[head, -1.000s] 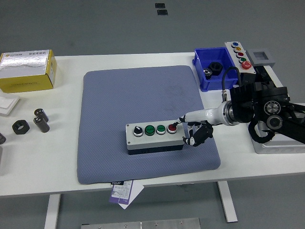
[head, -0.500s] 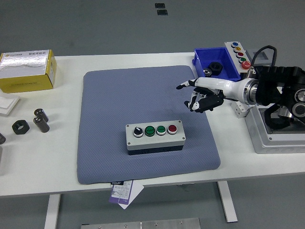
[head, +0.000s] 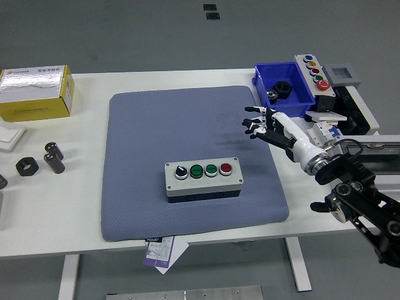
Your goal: Pick up the button,place it on the desk,press the button,press the button
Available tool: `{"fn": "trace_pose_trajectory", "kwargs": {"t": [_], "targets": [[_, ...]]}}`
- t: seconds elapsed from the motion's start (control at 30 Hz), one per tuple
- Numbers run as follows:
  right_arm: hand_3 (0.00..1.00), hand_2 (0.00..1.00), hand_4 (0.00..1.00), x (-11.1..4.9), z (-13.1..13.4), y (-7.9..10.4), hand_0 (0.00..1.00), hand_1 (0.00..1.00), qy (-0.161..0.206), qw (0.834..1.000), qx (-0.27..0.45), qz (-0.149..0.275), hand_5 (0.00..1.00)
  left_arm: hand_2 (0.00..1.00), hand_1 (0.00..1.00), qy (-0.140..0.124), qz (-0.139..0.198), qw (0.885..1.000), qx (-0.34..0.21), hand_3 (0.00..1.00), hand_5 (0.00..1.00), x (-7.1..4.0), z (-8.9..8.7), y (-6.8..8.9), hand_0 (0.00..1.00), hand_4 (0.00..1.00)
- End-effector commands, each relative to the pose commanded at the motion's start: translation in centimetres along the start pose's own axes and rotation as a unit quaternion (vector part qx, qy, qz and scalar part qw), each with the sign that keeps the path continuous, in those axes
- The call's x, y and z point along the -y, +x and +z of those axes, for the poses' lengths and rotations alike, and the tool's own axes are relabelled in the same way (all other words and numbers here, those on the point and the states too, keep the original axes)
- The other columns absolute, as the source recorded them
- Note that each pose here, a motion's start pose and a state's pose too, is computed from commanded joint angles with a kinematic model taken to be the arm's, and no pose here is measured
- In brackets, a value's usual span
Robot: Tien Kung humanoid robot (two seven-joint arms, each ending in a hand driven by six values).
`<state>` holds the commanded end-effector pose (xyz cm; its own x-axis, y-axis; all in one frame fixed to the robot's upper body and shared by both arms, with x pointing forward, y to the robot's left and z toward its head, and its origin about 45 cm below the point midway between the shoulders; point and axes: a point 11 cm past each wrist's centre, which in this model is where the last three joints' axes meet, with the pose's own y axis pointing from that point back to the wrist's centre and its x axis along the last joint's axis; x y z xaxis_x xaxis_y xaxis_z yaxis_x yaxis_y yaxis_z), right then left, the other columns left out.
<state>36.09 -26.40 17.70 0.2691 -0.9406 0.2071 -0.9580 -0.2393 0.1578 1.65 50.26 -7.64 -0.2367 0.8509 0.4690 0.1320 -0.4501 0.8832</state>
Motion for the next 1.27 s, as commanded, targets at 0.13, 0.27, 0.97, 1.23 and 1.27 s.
{"fn": "trace_pose_trajectory", "kwargs": {"t": [0.13,0.27,0.97,1.23,1.27], "targets": [[0.908,0.926,0.922,-0.8,0.5,1.5,0.834,0.924,0.022,0.998,0.031,0.048,0.695,0.650,0.715,-0.001,-0.001,1.000,0.000,0.816,0.230,0.0,0.1,-0.1,0.729,0.732],[0.933,0.899,0.971,-1.3,1.0,1.9,0.845,0.894,0.038,0.995,0.060,0.063,0.825,0.651,0.714,-0.002,-0.002,1.000,-0.001,0.816,0.230,0.0,0.2,-0.2,0.729,0.732],[0.787,0.772,0.968,-1.7,1.7,2.1,0.811,0.774,0.040,0.993,0.087,0.073,0.911,0.652,0.714,-0.003,-0.005,1.000,0.005,0.811,0.231,-0.2,0.8,0.2,0.728,0.731],[0.782,0.769,0.961,-1.9,1.6,3.0,0.800,0.768,0.043,0.992,0.086,0.083,0.879,0.639,0.709,-0.007,0.002,1.000,0.009,0.646,0.233,-0.3,1.3,0.8,0.728,0.725],[0.782,0.769,0.961,-1.9,1.6,3.1,0.800,0.768,0.043,0.992,0.085,0.085,0.879,0.639,0.709,-0.007,0.002,1.000,0.009,0.646,0.233,-0.3,1.4,0.8,0.728,0.725]]}}
